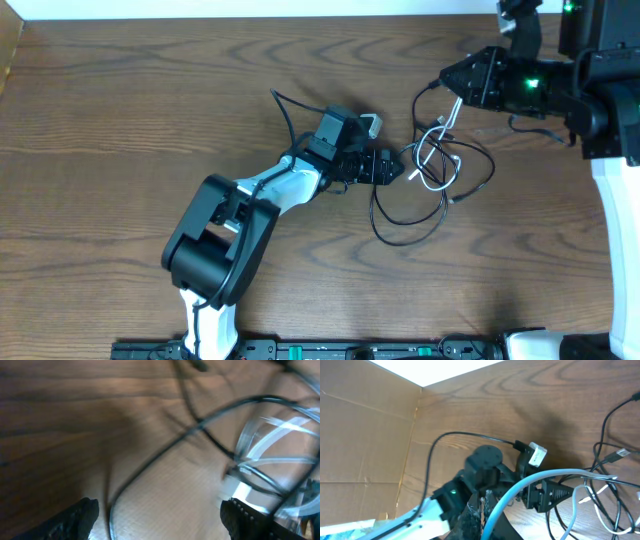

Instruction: Untangle cables

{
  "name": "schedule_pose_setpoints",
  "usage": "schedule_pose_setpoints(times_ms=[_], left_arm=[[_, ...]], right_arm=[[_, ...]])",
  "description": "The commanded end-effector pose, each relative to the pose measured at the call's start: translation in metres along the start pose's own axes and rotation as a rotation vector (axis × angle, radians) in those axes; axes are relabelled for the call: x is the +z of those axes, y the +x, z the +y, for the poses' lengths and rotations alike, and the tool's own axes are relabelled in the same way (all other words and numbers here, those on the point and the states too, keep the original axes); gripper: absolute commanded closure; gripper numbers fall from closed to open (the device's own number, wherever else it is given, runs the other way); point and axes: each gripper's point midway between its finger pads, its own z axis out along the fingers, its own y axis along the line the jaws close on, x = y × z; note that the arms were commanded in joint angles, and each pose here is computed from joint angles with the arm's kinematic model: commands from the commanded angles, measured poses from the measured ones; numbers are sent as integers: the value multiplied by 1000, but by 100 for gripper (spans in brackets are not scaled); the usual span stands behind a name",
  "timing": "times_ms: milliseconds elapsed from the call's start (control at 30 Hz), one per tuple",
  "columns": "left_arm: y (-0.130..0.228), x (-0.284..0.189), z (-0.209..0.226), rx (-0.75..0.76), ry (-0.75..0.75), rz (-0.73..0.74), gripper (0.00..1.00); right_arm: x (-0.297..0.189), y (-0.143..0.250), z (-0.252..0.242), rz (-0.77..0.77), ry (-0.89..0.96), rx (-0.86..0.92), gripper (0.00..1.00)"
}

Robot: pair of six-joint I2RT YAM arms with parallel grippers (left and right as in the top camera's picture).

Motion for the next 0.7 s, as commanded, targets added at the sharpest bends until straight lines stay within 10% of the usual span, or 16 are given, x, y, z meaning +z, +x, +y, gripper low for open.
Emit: schedule_pose_setpoints(times_ms=[0,300,667], left_arm=[[-4,8,30,-75,-139,-50,22],[-1,-17,99,-112,-540,-114,32],[0,-19,103,-123,-549,-112,31]], right_arm=[[-27,0,24,-57,-60,-57,99],[-76,-2,23,-174,-37,-63,99],[-162,-58,31,-418,-260,-106,99]])
